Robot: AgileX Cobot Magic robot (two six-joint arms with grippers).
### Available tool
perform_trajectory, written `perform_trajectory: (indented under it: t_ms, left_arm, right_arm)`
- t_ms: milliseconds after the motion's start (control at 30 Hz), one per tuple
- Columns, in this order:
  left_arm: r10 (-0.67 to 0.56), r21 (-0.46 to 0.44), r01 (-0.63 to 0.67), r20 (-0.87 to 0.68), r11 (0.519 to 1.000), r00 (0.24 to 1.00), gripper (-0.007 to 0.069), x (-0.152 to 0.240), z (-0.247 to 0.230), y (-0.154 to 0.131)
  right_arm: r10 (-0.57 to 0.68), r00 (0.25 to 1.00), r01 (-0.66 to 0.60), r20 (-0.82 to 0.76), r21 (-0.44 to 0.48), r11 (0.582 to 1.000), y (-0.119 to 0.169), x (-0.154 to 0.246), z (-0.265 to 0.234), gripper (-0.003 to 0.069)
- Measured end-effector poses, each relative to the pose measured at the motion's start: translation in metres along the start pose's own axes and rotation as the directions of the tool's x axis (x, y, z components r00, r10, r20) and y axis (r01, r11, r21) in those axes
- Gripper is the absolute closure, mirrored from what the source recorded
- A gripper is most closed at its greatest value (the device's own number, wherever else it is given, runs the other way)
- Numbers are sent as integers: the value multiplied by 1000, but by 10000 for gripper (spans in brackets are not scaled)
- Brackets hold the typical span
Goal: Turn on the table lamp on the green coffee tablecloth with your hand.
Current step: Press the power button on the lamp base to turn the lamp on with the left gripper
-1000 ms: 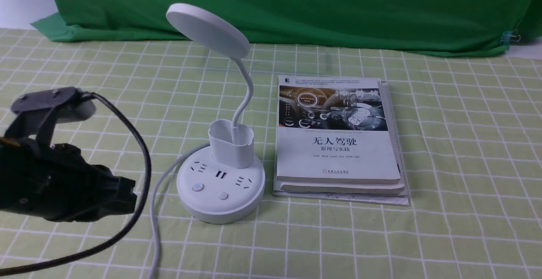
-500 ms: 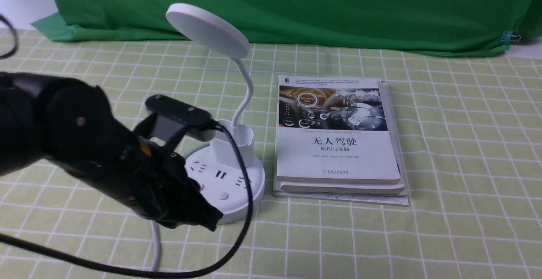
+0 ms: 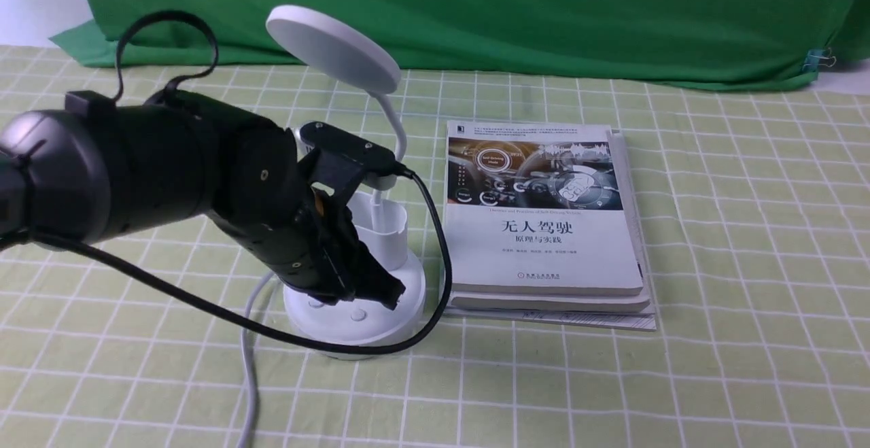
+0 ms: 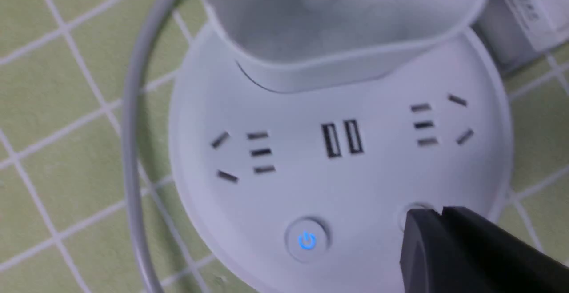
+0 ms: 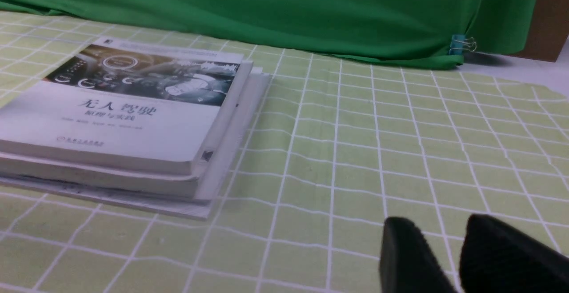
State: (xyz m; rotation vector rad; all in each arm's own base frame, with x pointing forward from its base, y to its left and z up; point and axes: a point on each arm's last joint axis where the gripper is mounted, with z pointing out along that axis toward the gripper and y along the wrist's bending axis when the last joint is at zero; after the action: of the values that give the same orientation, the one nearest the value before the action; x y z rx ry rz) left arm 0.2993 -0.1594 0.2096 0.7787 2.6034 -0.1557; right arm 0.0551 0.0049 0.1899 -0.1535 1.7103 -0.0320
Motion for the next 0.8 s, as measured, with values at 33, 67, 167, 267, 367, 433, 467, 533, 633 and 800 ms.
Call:
perform_trajectory:
  t_ms: [33, 67, 167, 267, 367, 433, 467, 533, 633, 800]
  left_arm:
    - [4, -6, -4, 4, 1000, 1000, 609, 0, 1, 1]
    - [6, -8, -6, 3, 1000, 1000, 609, 0, 3, 1]
    - [5, -8, -5, 4, 1000, 1000, 609, -1, 6, 1]
    - [-9, 5, 9, 4, 1000, 1000, 609, -1, 9, 0]
    - [-9, 24, 10, -6, 1000, 1000, 609, 0, 12, -2]
    - [-8, 26, 8, -9, 1000, 1000, 609, 0, 12, -2]
    - [-10, 29, 10, -12, 1000, 1000, 609, 0, 13, -2]
    - [-9, 30, 10, -18, 1000, 1000, 609, 1, 14, -2]
    - [-9, 34, 10, -42, 999, 999, 609, 3, 19, -2]
    - [-11, 36, 13, -61, 999, 998, 609, 4, 26, -2]
  right_arm:
    - [0, 1000, 0, 0, 0, 1000, 0, 0, 0, 414]
    - [0, 1000, 0, 0, 0, 1000, 0, 0, 0, 414]
    - [0, 1000, 0, 0, 0, 1000, 0, 0, 0, 414]
    - [0, 1000, 0, 0, 0, 1000, 0, 0, 0, 414]
    - [0, 1000, 0, 0, 0, 1000, 0, 0, 0, 414]
    - [0, 1000, 0, 0, 0, 1000, 0, 0, 0, 414]
    - [0, 1000, 0, 0, 0, 1000, 0, 0, 0, 414]
    - [0, 1000, 0, 0, 0, 1000, 0, 0, 0, 414]
    - [0, 1000, 0, 0, 0, 1000, 0, 0, 0, 414]
    - [0, 1000, 0, 0, 0, 1000, 0, 0, 0, 414]
